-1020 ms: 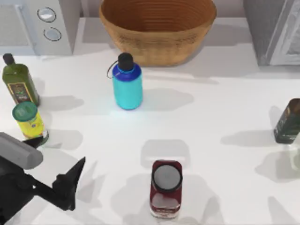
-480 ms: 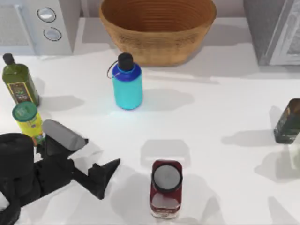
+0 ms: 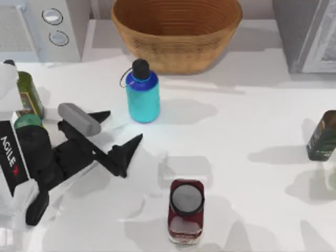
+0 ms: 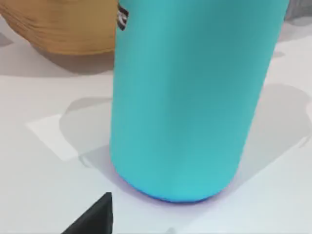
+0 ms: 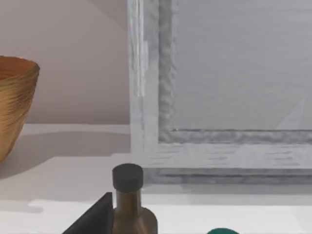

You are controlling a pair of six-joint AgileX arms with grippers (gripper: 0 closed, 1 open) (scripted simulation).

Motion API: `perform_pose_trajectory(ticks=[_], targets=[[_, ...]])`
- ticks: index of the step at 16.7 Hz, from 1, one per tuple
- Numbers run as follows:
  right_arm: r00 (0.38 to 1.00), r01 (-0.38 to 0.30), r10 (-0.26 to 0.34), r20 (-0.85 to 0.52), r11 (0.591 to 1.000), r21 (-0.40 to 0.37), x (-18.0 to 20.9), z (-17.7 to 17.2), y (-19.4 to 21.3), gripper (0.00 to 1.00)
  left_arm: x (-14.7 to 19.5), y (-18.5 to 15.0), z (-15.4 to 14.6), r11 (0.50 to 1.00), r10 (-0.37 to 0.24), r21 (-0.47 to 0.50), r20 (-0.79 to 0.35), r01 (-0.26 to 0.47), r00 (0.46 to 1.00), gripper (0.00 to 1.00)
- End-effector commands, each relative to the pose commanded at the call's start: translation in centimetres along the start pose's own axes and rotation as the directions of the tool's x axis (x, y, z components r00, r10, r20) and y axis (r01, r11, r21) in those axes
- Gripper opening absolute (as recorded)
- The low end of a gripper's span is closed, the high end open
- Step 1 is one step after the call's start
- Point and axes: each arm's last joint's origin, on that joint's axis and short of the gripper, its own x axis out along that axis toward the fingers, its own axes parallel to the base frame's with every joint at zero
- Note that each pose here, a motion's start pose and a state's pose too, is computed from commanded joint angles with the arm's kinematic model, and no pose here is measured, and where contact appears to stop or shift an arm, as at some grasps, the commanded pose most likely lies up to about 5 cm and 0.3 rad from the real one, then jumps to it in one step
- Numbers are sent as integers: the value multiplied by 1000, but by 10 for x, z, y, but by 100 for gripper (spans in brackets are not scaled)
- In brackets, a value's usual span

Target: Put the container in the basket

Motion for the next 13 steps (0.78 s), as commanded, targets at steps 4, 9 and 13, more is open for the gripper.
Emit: perform_pose_trajectory(ticks=[4,9,13], targets=[[1000,0,0,0,1000,0,0,0,0,100,17,17,12,995,-23,104,143,8,989,100],[1000,0,0,0,1000,0,0,0,0,100,18,18,13,994,-25,113,155,8,988,100],[1000,0,0,0,1000,0,0,0,0,100,26,13,14,994,-29,111,152,12,988,100]])
